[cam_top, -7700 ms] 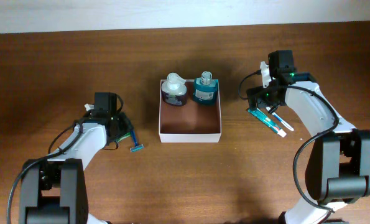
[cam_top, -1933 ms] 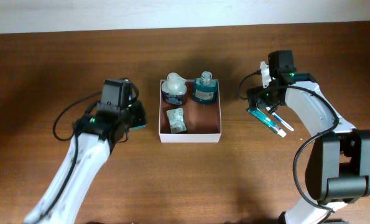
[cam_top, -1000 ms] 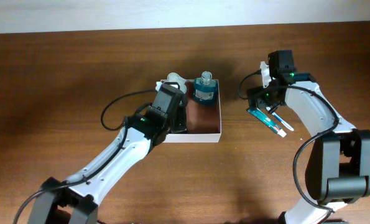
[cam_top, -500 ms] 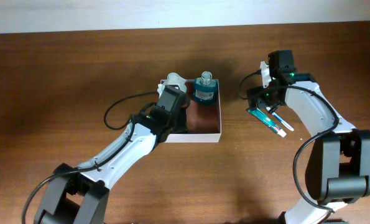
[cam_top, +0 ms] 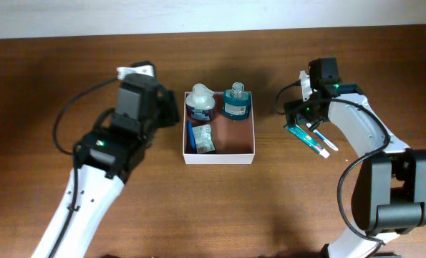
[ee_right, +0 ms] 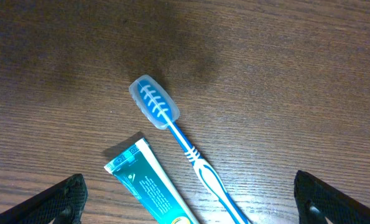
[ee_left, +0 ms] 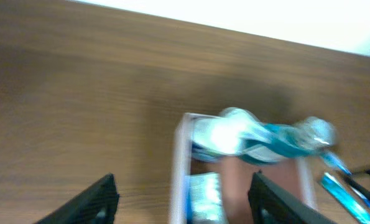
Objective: Pack container
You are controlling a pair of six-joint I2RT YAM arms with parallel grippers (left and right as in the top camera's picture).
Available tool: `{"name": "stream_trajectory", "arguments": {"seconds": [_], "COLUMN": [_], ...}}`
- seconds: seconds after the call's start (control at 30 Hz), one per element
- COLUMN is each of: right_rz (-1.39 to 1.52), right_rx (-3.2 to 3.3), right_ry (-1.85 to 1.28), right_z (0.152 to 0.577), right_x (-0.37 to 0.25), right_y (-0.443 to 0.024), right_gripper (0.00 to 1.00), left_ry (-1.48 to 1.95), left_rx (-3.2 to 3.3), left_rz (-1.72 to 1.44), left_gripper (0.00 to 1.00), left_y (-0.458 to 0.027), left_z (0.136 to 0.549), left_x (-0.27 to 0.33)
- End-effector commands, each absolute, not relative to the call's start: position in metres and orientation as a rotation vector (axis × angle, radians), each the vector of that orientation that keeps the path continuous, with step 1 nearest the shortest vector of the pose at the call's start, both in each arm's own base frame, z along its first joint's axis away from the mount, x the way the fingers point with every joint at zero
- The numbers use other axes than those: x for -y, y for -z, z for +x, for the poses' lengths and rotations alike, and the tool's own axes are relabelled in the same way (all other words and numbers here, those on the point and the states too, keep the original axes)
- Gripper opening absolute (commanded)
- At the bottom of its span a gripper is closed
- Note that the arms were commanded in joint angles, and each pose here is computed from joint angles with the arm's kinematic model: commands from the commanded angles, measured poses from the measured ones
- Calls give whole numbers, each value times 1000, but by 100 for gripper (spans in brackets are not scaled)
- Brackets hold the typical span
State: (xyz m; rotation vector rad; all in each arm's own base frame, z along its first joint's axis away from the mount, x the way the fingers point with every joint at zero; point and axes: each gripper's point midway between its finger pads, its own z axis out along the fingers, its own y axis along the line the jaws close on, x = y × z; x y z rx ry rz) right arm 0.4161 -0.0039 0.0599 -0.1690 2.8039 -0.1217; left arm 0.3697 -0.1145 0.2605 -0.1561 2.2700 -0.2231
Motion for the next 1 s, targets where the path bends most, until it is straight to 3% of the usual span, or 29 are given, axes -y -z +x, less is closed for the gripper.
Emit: {"name": "stream_trajectory", "arguments": {"seconds": [0.0, 0.03, 0.07, 0.6, 0.67, 0.77, 0.97], "right_rz": [-167, -167, -167, -169, -245, -702, -661], "right_rx": [-2793, -2793, -2793, -2802, -2839, -2787, -2775], "right_ry": [136, 136, 136, 136, 143, 20, 19], "right_z": [415, 415, 415, 413, 404, 396, 405], "right_x": [7, 7, 7, 6, 6, -15, -5], "right_y": [-65, -65, -65, -64, -61, -53, -45], "right_gripper": [99, 99, 98, 99, 98, 99, 99], "left_ry": [102, 73, 61, -56, -57, -57, -57], "left_rx": [-2308, -2330, -2340, -2511, -2513, -2513, -2513], "left_rz": [-268, -305, -321, -394, -394, -394, -394], "left_gripper": [86, 97, 99, 99, 99, 99, 99], "left_y": [-245, -237, -233, -172, -171, -171, -171], "left_z": [378, 380, 381, 387, 387, 387, 387], "left_x": [72, 60, 55, 33, 33, 33, 33]}}
